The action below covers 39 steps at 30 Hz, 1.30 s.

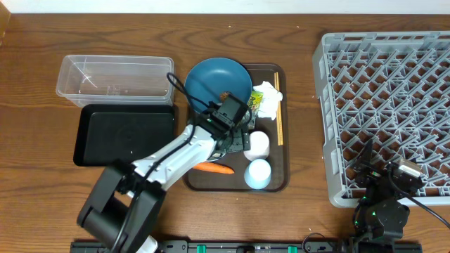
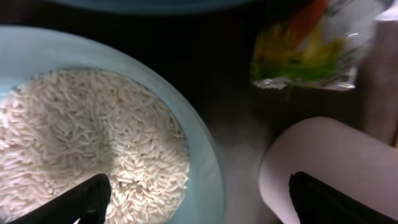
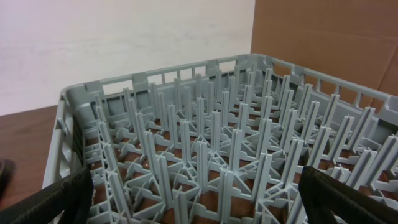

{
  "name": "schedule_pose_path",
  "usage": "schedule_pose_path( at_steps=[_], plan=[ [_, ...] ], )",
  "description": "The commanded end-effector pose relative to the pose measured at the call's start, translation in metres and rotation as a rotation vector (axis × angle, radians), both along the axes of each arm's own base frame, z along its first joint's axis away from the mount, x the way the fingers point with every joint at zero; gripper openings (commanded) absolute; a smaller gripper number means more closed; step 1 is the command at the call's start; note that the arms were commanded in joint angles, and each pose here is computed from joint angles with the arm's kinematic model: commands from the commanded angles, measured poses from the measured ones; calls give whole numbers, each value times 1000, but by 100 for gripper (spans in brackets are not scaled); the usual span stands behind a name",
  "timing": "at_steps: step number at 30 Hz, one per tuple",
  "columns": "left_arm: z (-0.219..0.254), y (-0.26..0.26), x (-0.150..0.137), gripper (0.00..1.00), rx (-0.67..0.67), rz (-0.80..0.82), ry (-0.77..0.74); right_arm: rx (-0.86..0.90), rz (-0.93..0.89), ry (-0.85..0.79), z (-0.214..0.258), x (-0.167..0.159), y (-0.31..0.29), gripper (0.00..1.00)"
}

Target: Sort waste into correct bins and load items into the dishwasher rack

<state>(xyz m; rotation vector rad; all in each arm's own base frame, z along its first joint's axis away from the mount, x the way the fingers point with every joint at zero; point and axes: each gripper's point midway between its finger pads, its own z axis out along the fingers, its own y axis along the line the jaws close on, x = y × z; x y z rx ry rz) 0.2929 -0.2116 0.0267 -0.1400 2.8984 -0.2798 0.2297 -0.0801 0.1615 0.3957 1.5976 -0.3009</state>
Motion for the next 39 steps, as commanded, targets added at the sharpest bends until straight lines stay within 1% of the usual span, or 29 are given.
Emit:
schedule_pose_path(
  at_steps=[1, 4, 5, 9, 13, 16, 17, 18, 19, 22, 23, 24, 25, 26, 29, 30, 31, 34, 35, 37, 38, 39],
  plan=[
    [3, -1, 5, 94, -6, 9, -16, -2, 9, 9, 0, 0, 1, 99],
    [3, 0, 7, 94, -7, 13, -19, -2, 9, 9, 0, 0, 1, 99],
    [3, 0, 7, 91, -7, 15, -19, -2, 9, 9, 0, 0, 1, 99],
    [3, 2, 9, 69, -2, 19, -22, -2, 9, 9, 0, 0, 1, 99],
    [3, 2, 8, 54, -2, 20, -21, -2, 9, 9, 0, 0, 1, 99],
    [2, 4, 6, 27, 5, 20, -13, -2, 9, 9, 0, 0, 1, 99],
    [2, 4, 6, 13, 5, 19, -12, -2, 9, 9, 0, 0, 1, 99],
    [2, 4, 6, 7, 5, 20, -12, -2, 9, 9, 0, 0, 1, 99],
    [2, 4, 6, 6, 4, 20, -13, -2, 9, 9, 0, 0, 1, 99],
    [2, 4, 6, 7, 5, 20, -13, -2, 9, 9, 0, 0, 1, 99],
    [2, 4, 6, 25, 5, 20, -12, -2, 9, 9, 0, 0, 1, 99],
    [2, 4, 6, 50, 5, 19, -12, -2, 9, 9, 0, 0, 1, 99],
    [2, 4, 6, 50, 5, 19, -12, -2, 9, 9, 0, 0, 1, 99],
    [2, 4, 6, 47, 5, 19, -12, -2, 9, 9, 0, 0, 1, 99],
    [2, 4, 6, 47, 10, 1, -15, -2, 9, 9, 0, 0, 1, 99],
    [2, 4, 6, 57, 13, -11, -17, -2, 9, 9, 0, 0, 1, 99],
    [2, 4, 6, 72, 14, -13, -17, -2, 9, 9, 0, 0, 1, 99],
    [2, 4, 6, 71, 14, -13, -16, -2, 9, 9, 0, 0, 1, 99],
    [2, 4, 6, 66, 14, -13, -16, -2, 9, 9, 0, 0, 1, 99],
    [2, 4, 6, 50, 14, -13, -16, -2, 9, 9, 0, 0, 1, 99],
    [2, 4, 6, 45, 14, -13, -16, -2, 9, 9, 0, 0, 1, 99],
    [2, 4, 6, 44, 15, -13, -16, -2, 9, 9, 0, 0, 1, 99]
  ],
)
